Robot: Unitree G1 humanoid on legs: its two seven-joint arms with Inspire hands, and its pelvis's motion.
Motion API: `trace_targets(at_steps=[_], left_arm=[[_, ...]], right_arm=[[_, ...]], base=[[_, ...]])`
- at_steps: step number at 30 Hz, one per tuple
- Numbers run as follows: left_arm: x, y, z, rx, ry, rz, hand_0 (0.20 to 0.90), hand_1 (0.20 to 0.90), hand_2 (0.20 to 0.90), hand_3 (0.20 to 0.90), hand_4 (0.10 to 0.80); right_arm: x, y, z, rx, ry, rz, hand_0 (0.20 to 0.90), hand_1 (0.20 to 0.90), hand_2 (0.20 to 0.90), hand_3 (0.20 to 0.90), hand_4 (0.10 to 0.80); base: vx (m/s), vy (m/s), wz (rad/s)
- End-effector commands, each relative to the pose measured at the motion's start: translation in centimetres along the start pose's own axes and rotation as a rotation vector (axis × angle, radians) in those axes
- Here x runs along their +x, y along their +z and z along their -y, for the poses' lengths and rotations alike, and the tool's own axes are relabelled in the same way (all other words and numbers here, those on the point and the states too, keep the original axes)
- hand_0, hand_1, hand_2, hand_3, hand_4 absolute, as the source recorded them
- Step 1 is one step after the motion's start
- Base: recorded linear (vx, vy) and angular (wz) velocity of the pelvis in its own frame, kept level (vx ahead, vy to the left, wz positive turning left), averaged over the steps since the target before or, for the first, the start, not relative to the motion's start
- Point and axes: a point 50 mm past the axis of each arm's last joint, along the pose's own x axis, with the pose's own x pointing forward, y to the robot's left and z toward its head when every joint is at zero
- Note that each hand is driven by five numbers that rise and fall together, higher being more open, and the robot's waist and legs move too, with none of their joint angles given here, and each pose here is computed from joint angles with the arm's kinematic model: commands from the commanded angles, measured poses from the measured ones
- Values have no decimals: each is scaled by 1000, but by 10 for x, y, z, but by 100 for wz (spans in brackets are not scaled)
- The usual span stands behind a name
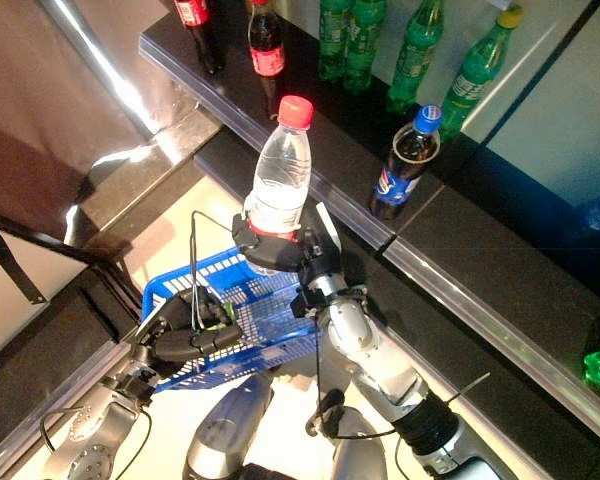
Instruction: Pick up the drink and place into the basket.
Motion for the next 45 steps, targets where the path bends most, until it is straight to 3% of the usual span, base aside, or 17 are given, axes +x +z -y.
trace_targets(at_steps=[1,15,24,27,32,40,45], left_arm=[[14,74,59,101,-431,374,300,300,300,200,100],[10,97,79,22,-746,404,300,300,300,200,100],[13,102,89,8,-820,409,300,300,300,200,100],[15,106,94,20,-828,402,300,300,300,200,100],[17,109,99,25,-833,394,300,300,300,200,100],[18,108,103,25,-838,391,300,300,300,200,100],[14,106,106,22,-842,392,300,300,300,200,100]], right_arm=[[5,26,-34,147,86,195,300,300,300,200,100],[5,-108,-26,-127,-105,-278,300,300,300,200,100],[-21,-167,0,-208,-195,-592,300,300,300,200,100],[-46,-196,17,-201,-224,-799,300,300,300,200,100],[-70,-215,42,-323,-289,-969,300,300,300,200,100],[-111,-229,79,-870,-5,-1276,300,300,300,200,100],[-123,-230,89,-1006,86,-1368,300,300,300,200,100]], base=[[19,-21,19],[31,-25,15],[55,-24,11],[21,-8,2],[0,0,0],[15,0,5],[20,-7,1]])
